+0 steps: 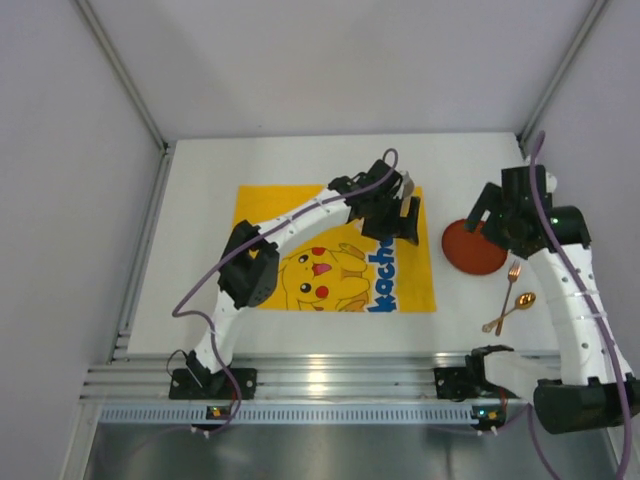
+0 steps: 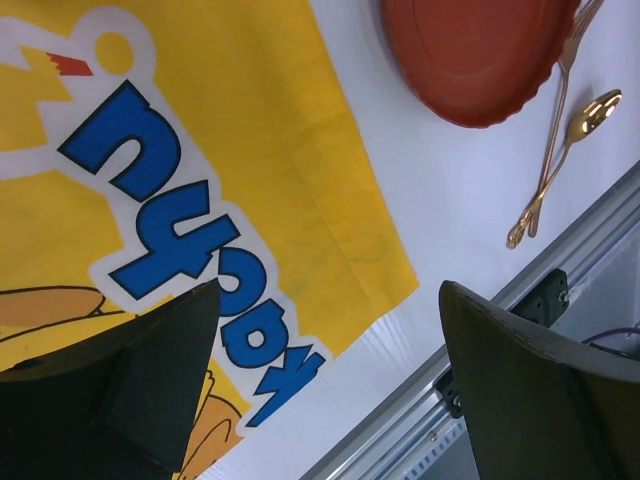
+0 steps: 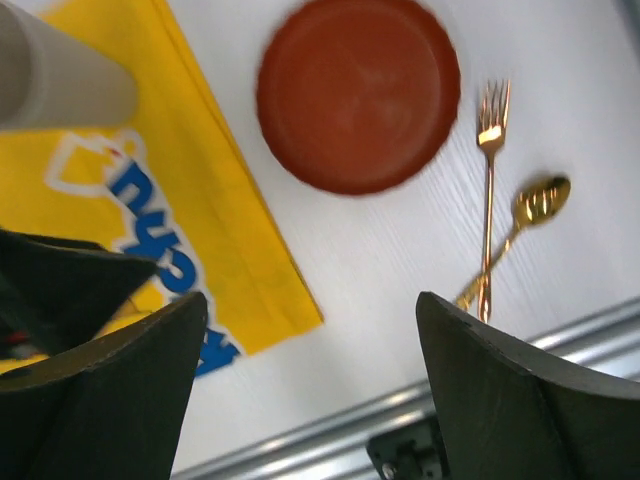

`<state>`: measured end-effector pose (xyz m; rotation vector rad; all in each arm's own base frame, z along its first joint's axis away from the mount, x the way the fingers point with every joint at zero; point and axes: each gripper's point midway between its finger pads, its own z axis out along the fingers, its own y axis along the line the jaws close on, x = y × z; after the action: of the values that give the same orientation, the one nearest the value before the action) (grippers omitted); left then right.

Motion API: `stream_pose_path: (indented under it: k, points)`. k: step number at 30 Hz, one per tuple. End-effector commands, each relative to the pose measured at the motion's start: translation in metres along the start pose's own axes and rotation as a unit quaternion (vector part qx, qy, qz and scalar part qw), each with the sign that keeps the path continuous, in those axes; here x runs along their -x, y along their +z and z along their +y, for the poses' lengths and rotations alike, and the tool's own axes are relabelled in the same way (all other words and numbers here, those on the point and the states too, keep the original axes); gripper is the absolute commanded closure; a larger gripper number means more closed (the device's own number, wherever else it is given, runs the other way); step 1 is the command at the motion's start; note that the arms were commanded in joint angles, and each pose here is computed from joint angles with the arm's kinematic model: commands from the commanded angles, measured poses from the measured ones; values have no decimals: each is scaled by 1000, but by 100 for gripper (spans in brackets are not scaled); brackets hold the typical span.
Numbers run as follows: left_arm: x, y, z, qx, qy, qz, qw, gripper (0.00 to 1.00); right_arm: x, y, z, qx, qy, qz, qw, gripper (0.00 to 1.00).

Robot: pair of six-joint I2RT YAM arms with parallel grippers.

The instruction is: Set the dinner table for one person

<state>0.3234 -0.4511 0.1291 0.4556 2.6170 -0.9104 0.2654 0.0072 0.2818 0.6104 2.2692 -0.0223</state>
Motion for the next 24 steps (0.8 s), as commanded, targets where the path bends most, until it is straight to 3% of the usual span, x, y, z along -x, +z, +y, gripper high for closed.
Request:
stream_pose_path:
  k: [1,3,6,14,21,24]
  points:
    - [29,-39,1,29,-15,-51,998,4,-67,43,-6,9,6,106,994,15]
    - [31,-60,-2,33,-7,-73,997,5,-100,62,-8,10,-1,155,988,16]
    - [20,-86,6,45,-7,-87,995,5,-115,91,-7,5,-13,173,985,19]
    - [-27,-141,44,82,-25,-87,992,6,-92,157,16,-9,-36,159,987,27]
    - [-43,-176,62,112,-36,-116,986,6,-104,207,21,-41,-63,185,980,32]
    - [-47,-187,72,126,-46,-120,984,6,-113,223,19,-56,-75,193,977,45]
